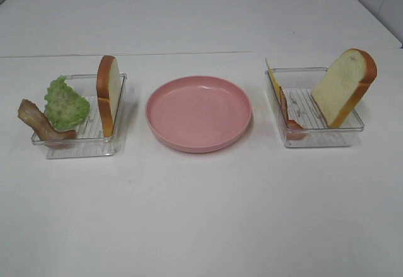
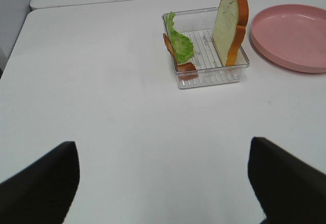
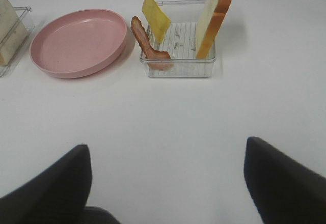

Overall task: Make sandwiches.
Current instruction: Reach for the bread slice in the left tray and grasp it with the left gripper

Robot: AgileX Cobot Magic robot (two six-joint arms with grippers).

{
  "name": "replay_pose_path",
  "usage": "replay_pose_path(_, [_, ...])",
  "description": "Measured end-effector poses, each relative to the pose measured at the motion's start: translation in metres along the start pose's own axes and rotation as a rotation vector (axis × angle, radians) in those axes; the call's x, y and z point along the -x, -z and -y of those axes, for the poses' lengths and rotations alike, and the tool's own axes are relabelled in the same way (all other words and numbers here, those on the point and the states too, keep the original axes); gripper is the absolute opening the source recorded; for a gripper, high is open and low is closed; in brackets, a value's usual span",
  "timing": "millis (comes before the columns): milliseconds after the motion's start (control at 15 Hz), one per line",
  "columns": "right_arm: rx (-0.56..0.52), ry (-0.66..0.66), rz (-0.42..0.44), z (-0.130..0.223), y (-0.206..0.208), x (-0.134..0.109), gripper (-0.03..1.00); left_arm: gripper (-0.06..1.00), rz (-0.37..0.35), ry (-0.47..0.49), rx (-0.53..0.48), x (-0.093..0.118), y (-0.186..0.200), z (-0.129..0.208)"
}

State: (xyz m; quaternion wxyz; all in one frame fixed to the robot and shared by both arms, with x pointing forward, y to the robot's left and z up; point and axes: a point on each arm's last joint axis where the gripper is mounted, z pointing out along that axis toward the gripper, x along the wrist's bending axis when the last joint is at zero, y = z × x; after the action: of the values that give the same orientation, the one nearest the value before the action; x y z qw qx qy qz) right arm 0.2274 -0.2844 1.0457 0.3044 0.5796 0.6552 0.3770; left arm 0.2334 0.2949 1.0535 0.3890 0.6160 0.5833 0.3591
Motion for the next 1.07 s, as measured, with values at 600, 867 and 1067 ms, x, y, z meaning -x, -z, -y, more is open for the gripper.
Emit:
replay_pose_path(600, [0.000,0.000,0.000,0.0000,0.0000,0.0000,0.77,0.85,0.000,0.000,0.000,0.0000,0.0000,0.0000])
replay_pose_path(867, [0.000,0.000,0.000,0.0000,0.0000,0.0000,0.77,0.85,0.000,0.000,0.000,0.0000,0.0000,0.0000])
replay_pose_path(1067, [0.000,0.000,0.000,0.0000,0.0000,0.0000,0.77,0.85,0.000,0.000,0.000,0.0000,0.0000,0.0000])
